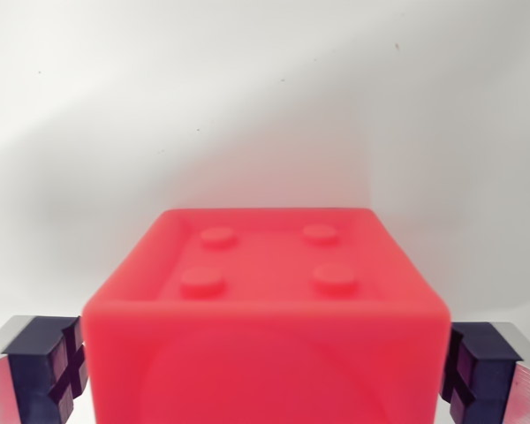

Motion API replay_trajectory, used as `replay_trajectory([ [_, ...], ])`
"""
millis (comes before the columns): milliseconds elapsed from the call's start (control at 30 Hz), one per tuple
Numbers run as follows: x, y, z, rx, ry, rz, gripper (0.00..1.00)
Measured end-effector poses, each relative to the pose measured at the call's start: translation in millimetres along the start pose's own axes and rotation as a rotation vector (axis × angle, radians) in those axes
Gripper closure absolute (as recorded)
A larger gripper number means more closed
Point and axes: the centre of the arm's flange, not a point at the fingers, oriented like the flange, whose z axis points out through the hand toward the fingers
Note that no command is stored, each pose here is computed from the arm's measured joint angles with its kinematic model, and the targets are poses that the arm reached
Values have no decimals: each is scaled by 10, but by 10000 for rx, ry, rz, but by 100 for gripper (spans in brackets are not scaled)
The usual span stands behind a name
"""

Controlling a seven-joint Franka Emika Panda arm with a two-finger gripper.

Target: Destack cube

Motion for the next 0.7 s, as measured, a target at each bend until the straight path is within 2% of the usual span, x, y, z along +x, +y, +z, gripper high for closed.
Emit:
replay_trajectory([
  [433,0,-1,-8,3,0,1,0],
  [700,2,-7,-132,44,-7,14,0],
])
